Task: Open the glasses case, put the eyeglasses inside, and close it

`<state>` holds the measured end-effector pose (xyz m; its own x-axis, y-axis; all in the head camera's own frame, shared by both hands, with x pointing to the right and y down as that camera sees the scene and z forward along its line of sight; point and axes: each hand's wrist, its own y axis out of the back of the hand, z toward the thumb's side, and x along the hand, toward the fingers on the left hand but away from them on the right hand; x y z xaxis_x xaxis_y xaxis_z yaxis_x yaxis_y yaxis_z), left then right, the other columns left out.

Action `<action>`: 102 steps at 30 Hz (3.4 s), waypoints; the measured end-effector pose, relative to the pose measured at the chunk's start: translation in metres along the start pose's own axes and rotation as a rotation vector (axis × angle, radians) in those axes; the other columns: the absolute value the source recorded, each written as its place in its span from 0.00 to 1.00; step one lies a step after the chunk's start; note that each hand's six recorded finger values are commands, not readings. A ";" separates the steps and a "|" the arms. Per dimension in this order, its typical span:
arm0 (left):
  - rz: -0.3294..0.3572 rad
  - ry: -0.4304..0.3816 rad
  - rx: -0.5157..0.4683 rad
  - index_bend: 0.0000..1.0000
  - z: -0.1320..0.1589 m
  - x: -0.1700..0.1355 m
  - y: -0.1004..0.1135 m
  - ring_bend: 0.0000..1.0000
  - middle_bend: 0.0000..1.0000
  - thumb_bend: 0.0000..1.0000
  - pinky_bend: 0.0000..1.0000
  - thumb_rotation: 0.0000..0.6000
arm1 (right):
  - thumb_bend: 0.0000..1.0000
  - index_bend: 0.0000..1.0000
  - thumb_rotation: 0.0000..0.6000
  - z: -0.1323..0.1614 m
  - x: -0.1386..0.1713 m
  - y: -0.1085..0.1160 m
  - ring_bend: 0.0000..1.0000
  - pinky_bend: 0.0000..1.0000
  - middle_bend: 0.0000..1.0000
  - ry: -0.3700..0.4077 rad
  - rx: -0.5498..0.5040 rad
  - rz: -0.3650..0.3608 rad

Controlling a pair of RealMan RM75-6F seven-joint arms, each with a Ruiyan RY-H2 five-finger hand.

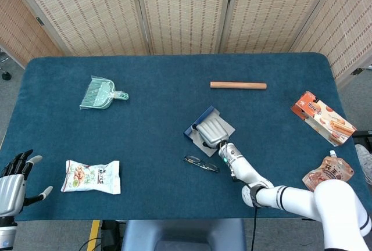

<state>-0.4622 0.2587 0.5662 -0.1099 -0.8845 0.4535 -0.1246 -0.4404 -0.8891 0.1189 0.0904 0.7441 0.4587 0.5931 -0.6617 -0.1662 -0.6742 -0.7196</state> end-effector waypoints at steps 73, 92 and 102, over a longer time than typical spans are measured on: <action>-0.006 -0.013 -0.005 0.24 0.001 -0.005 0.000 0.11 0.12 0.20 0.19 1.00 | 0.27 0.30 1.00 0.016 0.130 -0.038 1.00 1.00 1.00 0.110 -0.084 0.034; -0.010 -0.016 -0.008 0.24 -0.002 -0.005 -0.001 0.11 0.12 0.20 0.19 1.00 | 0.29 0.35 1.00 0.022 0.099 -0.049 1.00 1.00 1.00 0.029 -0.170 0.081; -0.010 0.000 -0.011 0.24 -0.008 -0.008 -0.002 0.11 0.12 0.20 0.19 1.00 | 0.38 0.48 1.00 0.027 0.094 -0.052 1.00 1.00 1.00 0.022 -0.161 0.088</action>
<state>-0.4687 0.2679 0.5643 -0.1087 -0.8799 0.4625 -0.1365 -0.4476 -0.8837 0.1470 0.1931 0.7136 0.4682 0.5201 -0.7144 -0.0658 -0.7857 -0.6151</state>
